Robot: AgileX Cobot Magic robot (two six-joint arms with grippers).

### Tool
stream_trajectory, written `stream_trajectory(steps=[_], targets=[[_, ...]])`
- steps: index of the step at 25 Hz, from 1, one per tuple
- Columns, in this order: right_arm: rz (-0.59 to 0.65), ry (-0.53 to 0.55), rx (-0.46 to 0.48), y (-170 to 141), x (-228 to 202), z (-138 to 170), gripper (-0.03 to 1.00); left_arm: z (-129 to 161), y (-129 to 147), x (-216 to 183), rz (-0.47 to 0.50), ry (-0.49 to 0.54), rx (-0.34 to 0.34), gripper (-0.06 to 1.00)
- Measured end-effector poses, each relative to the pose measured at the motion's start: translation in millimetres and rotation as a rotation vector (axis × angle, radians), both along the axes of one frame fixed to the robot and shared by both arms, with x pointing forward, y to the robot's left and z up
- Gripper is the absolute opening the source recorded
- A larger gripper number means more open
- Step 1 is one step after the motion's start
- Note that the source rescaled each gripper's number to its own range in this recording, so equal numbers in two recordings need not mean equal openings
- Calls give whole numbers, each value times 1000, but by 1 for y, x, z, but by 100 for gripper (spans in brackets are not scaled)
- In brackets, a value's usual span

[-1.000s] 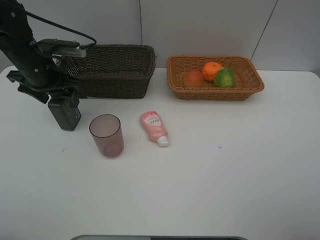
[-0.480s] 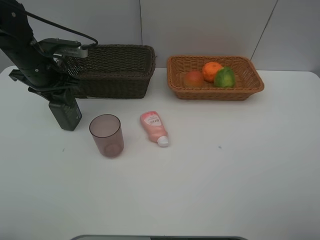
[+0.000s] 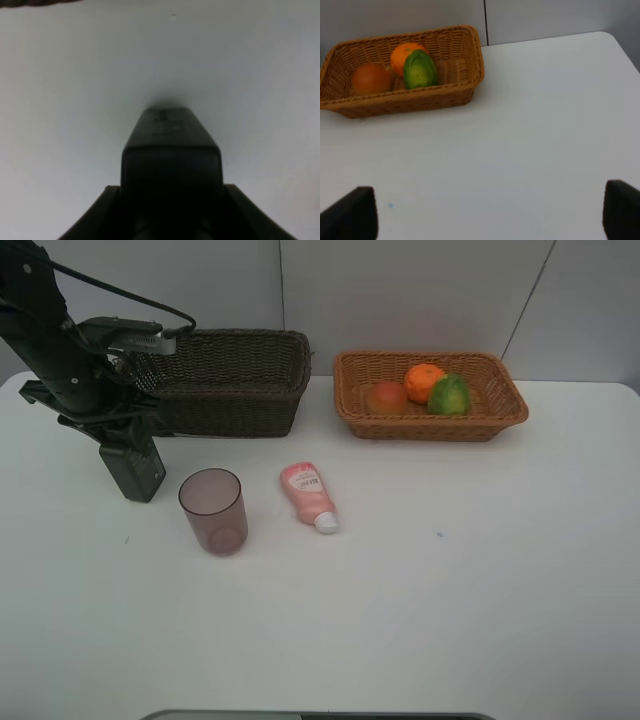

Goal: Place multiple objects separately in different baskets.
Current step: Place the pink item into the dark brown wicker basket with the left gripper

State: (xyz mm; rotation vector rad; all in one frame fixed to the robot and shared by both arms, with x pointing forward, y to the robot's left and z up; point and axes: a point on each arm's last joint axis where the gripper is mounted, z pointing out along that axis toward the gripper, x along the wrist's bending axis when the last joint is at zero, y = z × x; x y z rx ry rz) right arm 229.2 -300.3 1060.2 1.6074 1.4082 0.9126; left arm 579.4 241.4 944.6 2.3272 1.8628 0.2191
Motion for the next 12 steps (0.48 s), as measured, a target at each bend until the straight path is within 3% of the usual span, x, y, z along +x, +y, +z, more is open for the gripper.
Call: stream_trajectory(steps=[12], targets=[[0,0,0,0,0,0,100,12,0,-2,1,-33,-7,50]])
